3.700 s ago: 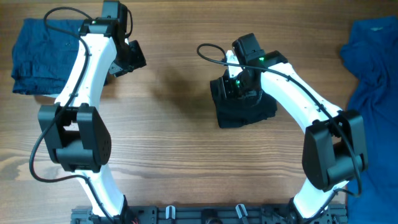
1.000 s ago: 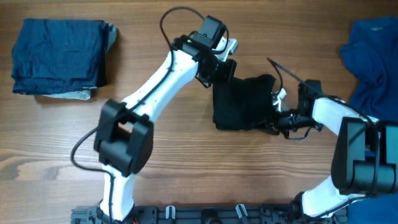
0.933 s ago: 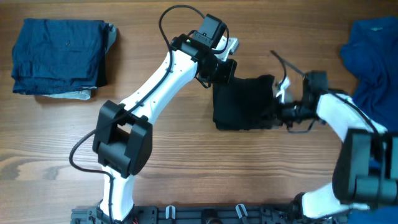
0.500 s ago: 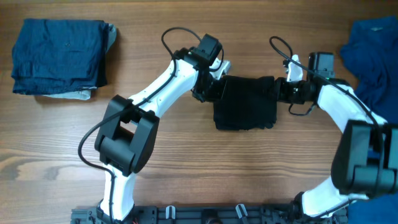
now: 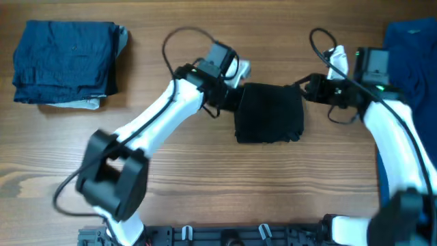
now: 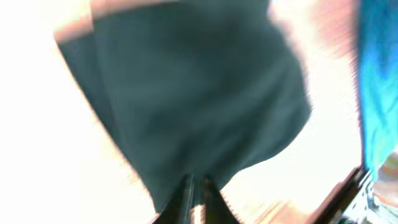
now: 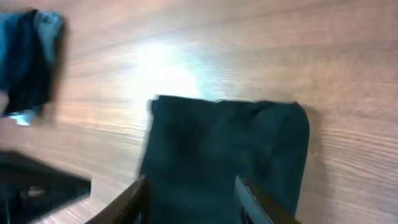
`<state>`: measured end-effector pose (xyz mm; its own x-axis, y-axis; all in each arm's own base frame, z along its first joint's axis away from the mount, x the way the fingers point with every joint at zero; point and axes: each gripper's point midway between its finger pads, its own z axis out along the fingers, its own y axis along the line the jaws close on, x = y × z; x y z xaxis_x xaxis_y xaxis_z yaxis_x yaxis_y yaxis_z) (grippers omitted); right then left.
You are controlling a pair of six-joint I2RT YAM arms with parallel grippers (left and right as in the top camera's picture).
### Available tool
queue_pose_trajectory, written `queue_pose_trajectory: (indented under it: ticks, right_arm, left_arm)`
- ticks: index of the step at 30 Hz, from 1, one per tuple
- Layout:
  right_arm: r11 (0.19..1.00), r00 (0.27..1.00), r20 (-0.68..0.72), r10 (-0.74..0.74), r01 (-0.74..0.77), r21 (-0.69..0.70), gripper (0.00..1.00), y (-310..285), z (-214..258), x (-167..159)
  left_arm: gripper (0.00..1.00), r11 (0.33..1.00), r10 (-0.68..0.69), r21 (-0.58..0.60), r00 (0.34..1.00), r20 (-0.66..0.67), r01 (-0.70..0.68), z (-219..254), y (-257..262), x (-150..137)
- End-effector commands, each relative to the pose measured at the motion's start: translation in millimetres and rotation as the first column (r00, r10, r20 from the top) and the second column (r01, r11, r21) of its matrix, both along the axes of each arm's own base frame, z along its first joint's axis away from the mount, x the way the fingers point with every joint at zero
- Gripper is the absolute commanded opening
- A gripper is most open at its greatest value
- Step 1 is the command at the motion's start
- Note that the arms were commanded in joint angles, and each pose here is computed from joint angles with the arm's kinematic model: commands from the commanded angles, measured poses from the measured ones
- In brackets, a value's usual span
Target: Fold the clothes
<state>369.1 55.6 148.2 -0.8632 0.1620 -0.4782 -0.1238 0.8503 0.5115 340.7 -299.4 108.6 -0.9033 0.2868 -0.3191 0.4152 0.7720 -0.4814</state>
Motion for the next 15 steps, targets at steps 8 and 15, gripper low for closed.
queue_pose_trajectory:
  ticks: [8, 15]
  right_arm:
    - [0.999, 0.952, -0.307, 0.012, 0.001, 0.040, 0.10, 11.1, -83.6, -74.0]
    - [0.981, 0.789, -0.595, -0.152, 0.194, 0.007, 0.04, 9.0, -177.4, -136.1]
  left_arm:
    - [0.27, 0.998, 0.008, -0.056, 0.992, 0.124, -0.001, -62.5, -32.3, 57.7]
    - [0.17, 0.999, 0.007, 0.044, 0.999, -0.031, -0.006, -148.5, -19.8, 40.6]
